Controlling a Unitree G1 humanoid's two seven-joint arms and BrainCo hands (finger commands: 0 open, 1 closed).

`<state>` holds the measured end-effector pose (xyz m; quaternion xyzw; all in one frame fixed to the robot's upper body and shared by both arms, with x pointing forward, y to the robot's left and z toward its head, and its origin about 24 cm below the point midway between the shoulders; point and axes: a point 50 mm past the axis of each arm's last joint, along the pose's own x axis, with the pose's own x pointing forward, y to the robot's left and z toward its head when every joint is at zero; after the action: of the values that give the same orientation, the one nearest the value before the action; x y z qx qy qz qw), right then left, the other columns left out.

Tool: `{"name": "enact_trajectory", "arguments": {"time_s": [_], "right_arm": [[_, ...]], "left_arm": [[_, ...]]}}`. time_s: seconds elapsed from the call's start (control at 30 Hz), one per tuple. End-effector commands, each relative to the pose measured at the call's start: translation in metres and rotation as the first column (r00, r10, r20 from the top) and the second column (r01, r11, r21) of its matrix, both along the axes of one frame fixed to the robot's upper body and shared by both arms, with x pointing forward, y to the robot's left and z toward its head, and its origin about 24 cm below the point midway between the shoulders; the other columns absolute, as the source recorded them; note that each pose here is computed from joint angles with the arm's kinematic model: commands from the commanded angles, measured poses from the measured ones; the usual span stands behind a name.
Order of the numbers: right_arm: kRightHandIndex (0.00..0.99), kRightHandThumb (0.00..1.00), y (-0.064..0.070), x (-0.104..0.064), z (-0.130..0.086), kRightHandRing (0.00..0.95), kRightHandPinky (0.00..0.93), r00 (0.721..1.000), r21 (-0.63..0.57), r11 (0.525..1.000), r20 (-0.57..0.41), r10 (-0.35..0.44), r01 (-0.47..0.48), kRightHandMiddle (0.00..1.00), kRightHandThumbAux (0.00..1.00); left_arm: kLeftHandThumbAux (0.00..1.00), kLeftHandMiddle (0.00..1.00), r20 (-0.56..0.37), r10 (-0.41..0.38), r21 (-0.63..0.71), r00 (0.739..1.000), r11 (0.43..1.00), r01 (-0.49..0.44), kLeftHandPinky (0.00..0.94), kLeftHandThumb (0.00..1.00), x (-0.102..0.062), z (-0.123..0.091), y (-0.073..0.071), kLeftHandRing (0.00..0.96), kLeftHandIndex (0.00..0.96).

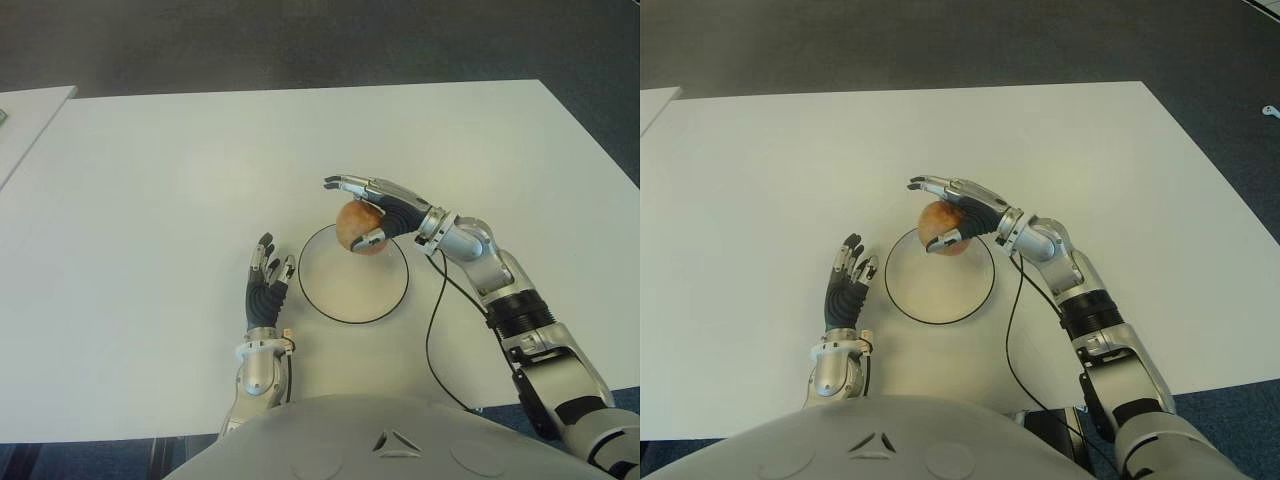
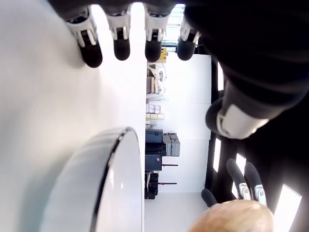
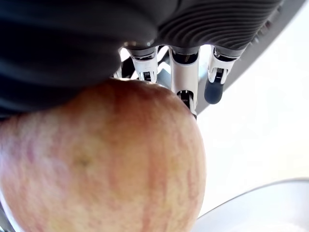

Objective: Put the apples into the plate.

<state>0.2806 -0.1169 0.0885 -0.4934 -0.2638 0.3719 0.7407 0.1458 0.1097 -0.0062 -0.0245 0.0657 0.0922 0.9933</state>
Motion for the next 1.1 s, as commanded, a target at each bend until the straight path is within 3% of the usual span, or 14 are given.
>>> {"name": "enact_trajectory", "arguments": {"time_s": [0.03,0.43,1.1], "right_arm": [[0.000,0.036,0.007,-0.010,0.004,0.000,0.000,0.901,-0.276,0.947,0.348,0.259,-0.166,0.000,0.363],[0.000,0.017,0.003,-0.006,0.003,0.000,0.000,0.802,-0.422,0.888,0.460,0.382,-0.181,0.000,0.379],[0.000,0.000,-0.003,0.001,0.004,0.000,0.000,0.726,-0.515,0.829,0.483,0.491,-0.218,0.000,0.417]], "left_arm": [[0.591,0.036,0.004,-0.005,-0.006,1.000,1.000,0.005,0.000,0.000,0.005,0.003,-0.010,0.000,0.067],[0.607,0.018,0.007,-0.008,0.003,1.000,1.000,0.008,0.000,0.000,0.006,0.001,-0.008,0.000,0.044],[0.608,0.035,0.012,-0.009,-0.023,1.000,1.000,0.010,0.000,0.000,0.006,0.001,-0.006,0.000,0.049]]}}
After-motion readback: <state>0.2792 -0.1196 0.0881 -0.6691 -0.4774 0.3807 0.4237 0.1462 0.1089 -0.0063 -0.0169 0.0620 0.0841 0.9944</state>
